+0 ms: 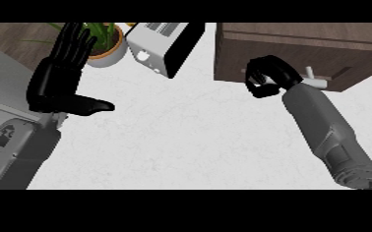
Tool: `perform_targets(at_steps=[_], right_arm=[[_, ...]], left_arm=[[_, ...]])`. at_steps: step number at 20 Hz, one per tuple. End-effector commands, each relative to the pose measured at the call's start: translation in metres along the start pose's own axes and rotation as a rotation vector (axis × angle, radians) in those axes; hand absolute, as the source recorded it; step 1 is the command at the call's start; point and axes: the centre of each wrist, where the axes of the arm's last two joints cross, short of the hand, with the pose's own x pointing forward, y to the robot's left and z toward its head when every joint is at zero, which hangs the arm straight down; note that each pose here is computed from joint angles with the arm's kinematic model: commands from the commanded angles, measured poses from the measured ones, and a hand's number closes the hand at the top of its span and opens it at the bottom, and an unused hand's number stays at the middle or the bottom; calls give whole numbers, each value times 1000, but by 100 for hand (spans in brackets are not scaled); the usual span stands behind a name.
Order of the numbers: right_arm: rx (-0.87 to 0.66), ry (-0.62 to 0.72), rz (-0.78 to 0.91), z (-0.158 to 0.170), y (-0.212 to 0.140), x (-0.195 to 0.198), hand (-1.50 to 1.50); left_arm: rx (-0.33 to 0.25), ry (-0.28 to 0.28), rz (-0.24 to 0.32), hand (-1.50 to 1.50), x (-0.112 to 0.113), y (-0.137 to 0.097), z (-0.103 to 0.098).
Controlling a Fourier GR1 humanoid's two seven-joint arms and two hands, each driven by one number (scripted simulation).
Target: Pick up the cup, place it into the drawer and close the drawer
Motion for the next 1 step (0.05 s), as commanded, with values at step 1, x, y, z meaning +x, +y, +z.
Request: perform_targets(at_steps=[1], right_arm=[[-158,148,55,2,-65,-4,150]], left_arm=[[-9,-6,13,-150,-6,-2,1]])
